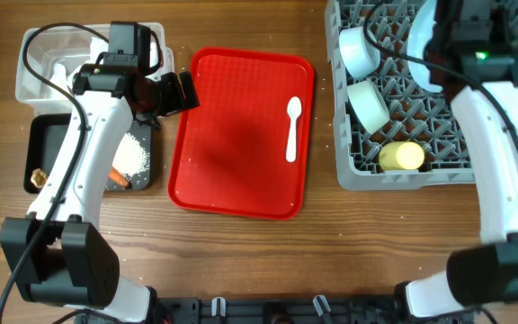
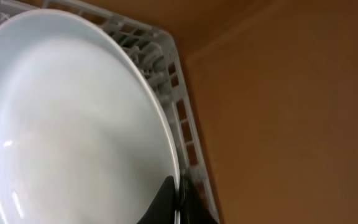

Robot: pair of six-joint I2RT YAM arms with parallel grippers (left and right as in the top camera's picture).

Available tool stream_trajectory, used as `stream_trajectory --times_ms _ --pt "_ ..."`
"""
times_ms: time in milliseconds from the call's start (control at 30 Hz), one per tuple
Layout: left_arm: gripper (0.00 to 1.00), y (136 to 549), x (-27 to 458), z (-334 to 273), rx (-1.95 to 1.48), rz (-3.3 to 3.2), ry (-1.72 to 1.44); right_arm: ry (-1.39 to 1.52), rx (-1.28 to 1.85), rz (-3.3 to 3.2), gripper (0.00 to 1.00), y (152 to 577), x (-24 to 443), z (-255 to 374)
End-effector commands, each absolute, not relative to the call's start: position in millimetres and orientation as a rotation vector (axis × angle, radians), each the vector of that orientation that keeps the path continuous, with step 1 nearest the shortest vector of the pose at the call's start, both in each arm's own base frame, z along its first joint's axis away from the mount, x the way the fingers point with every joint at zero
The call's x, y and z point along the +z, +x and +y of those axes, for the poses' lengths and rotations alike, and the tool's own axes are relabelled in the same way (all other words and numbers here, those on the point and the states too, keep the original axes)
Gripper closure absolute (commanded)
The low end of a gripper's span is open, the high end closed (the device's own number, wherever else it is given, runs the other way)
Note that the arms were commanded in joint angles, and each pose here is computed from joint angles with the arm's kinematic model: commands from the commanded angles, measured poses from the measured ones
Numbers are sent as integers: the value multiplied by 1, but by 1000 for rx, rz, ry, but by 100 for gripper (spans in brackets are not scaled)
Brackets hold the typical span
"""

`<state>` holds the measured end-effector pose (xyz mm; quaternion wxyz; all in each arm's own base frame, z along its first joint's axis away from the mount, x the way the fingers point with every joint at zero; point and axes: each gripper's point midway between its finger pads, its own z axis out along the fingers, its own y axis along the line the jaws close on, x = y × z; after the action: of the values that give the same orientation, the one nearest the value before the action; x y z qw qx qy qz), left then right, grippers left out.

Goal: Sort waste into correct bins and load items into the dishwasher rack
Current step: 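Lift the light-blue plate and stand it upright in the dish rack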

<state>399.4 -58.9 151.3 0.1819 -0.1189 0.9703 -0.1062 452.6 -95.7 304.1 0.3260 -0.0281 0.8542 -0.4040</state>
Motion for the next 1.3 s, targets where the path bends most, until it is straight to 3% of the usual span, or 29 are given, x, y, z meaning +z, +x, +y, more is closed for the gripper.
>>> stream_trajectory --times_ms 0,200,767,867,1000,1033,1167,1267 --pt "0 401 159 -58 -297 2716 -339 -177 -1155 2260 96 475 280 -98" --pt "0 401 159 -58 -297 2716 -339 -261 -1065 2216 96 523 247 -83" --pt "0 401 159 -58 -297 2716 -339 -216 -1027 2188 96 528 251 -81" --pt "0 401 159 -58 -297 2716 -339 -222 -1035 2190 85 528 251 -81" --pt "0 401 159 -58 -297 2716 -339 -206 -1060 2187 87 526 253 -84" --pt "0 401 159 -58 -297 2716 -339 -206 -1059 2187 82 526 253 -84" --pt "0 401 159 -58 -297 2716 -339 -205 -1059 2187 0 526 253 -84" --pt "0 401 159 -58 -297 2716 -339 -124 -1017 2148 0 522 268 -81"
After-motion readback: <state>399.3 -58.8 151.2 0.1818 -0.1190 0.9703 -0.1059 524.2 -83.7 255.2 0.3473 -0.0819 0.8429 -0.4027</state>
